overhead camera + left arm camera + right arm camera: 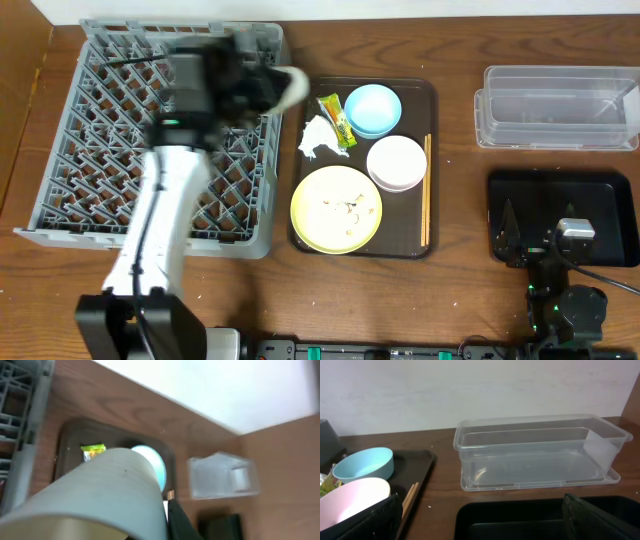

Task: Sort waste into correct bins and load items into the dishwasher
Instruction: 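Lift the white cup and carry it left over the dish rack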

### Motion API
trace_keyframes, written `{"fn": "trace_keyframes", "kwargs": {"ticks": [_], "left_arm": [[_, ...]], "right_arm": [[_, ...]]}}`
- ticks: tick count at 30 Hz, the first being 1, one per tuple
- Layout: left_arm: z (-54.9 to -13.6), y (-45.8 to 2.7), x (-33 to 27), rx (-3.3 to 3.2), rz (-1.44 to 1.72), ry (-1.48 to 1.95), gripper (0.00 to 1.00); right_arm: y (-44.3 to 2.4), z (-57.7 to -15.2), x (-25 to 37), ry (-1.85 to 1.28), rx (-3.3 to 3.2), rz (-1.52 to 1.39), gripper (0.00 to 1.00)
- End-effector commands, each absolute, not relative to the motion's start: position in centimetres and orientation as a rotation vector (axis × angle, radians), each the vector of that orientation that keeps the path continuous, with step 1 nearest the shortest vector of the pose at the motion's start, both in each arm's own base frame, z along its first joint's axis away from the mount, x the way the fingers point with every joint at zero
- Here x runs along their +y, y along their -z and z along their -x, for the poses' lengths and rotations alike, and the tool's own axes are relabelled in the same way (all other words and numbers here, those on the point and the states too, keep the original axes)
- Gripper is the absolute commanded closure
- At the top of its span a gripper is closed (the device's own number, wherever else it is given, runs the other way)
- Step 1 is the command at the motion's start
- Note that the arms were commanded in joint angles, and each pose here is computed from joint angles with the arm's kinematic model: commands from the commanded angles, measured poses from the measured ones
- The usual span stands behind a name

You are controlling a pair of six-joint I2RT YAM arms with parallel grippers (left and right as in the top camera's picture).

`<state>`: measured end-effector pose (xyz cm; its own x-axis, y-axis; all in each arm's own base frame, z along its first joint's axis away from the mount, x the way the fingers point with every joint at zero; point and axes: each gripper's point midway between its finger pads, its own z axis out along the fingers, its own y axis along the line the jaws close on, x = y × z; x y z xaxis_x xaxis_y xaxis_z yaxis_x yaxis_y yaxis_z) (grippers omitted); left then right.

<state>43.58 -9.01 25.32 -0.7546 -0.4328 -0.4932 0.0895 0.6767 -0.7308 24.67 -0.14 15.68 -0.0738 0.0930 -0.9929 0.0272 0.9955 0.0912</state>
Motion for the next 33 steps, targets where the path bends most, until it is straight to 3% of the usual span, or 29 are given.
{"fn": "trace_keyframes", "kwargs": {"ticks": [1, 9, 15, 33], "left_arm": [[-42.2, -27.7, -6.0, 2.125, 0.252, 1.384, 0.92], [-42.0, -25.7, 1.2, 2.036, 0.444, 1.616, 0.92], [-41.8, -23.5, 2.5, 2.018, 0.578, 1.796, 0.92], [-43.1, -16.3, 7.0, 2.029, 0.792, 1.726, 0.92]], "right_arm": [[-15.6, -24.7, -0.3, -0.052, 1.647, -0.101, 0.01], [-15.6, -24.7, -0.3, -0.052, 1.647, -0.101, 0.01], [-15.6, -24.7, -0.3, -0.052, 1.647, -0.101, 0.01], [-15.6, -24.7, -0.3, -0.052, 1.647, -0.101, 0.01]]}}
